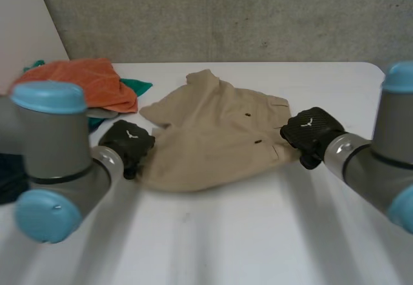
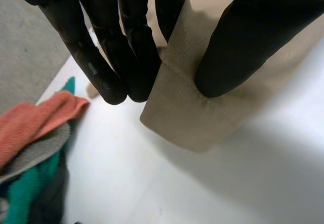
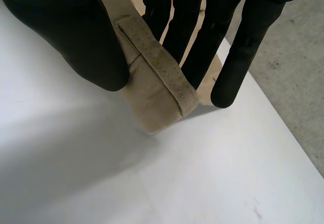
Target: Fold the laundry.
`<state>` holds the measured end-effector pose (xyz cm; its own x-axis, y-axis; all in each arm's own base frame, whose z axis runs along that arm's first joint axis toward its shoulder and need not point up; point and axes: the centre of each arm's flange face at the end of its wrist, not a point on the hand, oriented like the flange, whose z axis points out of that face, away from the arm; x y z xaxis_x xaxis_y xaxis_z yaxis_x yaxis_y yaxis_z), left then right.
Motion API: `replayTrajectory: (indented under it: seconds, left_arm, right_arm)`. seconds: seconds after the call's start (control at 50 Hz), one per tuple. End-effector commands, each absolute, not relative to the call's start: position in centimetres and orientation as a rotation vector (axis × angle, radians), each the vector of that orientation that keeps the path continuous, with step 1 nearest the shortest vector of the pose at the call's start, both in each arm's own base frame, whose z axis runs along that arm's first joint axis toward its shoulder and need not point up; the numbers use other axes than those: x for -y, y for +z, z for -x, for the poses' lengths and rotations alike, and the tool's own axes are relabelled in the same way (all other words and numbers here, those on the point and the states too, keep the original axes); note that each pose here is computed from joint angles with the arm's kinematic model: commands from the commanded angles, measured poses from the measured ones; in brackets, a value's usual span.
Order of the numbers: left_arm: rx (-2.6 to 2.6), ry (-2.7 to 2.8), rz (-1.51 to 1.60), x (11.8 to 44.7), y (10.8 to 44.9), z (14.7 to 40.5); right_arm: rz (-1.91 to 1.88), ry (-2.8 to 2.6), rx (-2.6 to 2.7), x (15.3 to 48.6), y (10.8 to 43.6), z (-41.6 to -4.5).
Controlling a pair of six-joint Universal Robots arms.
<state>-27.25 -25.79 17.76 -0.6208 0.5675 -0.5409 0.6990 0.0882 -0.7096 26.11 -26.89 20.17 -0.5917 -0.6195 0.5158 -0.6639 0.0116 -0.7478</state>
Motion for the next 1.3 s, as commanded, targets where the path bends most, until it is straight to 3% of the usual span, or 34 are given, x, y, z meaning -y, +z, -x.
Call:
replayTrajectory:
  seconds: [0.02, 0.1, 0.16, 0.24, 0.3, 0.38, 0.54, 0.7, 0.78, 0.82, 0.88, 0.98, 1.1, 1.18, 1.3]
  left_arm:
    - [-2.110, -1.905, -1.173, 21.5, 29.0, 25.0]
    - [-1.877, -2.273, -0.917, 20.5, 38.3, 23.6]
    - [-1.766, -2.410, -0.745, 21.2, 42.8, 23.0]
    - [-1.714, -2.504, -0.602, 22.3, 45.9, 23.0]
    - [-1.699, -2.549, -0.573, 23.3, 46.6, 23.5]
    - [-1.708, -2.574, -0.545, 26.1, 45.5, 24.8]
    - [-1.728, -2.549, -0.503, 32.6, 39.6, 27.7]
    - [-1.884, -2.438, -0.676, 38.3, 28.2, 31.6]
    - [-1.935, -2.374, -0.675, 40.2, 24.5, 32.1]
    - [-1.957, -2.318, -0.631, 40.8, 23.4, 31.7]
    - [-1.950, -2.265, -0.508, 41.4, 24.4, 30.4]
    - [-1.919, -2.269, -0.465, 40.0, 27.3, 29.4]
    - [-1.950, -2.293, -0.569, 36.1, 29.2, 28.9]
    - [-2.025, -2.288, -0.718, 31.8, 29.4, 28.7]
    - [-2.221, -2.135, -1.040, 23.2, 26.1, 28.4]
  right_arm:
    - [-1.429, 1.797, 2.049, 22.9, 29.8, -24.7]
    - [-1.238, 2.152, 1.810, 22.2, 37.7, -24.5]
    - [-1.084, 2.355, 1.716, 22.1, 42.1, -24.1]
    - [-0.899, 2.501, 1.709, 24.2, 44.7, -23.1]
    - [-0.826, 2.530, 1.752, 26.0, 44.6, -22.9]
    - [-0.795, 2.527, 1.832, 28.3, 42.9, -23.7]
    - [-0.732, 2.441, 1.921, 32.6, 37.6, -25.5]
    - [-0.822, 2.292, 2.075, 36.6, 27.6, -28.8]
    - [-0.757, 2.201, 2.089, 38.1, 23.7, -28.9]
    - [-0.700, 2.181, 2.078, 38.3, 23.6, -28.5]
    - [-0.604, 2.175, 2.047, 38.4, 24.2, -27.7]
    - [-0.641, 2.221, 2.019, 37.6, 26.5, -26.9]
    - [-0.893, 2.064, 2.202, 33.4, 26.4, -26.5]
    - [-1.072, 1.856, 2.370, 30.0, 25.0, -26.1]
    - [-1.245, 1.603, 2.521, 25.0, 23.1, -24.8]
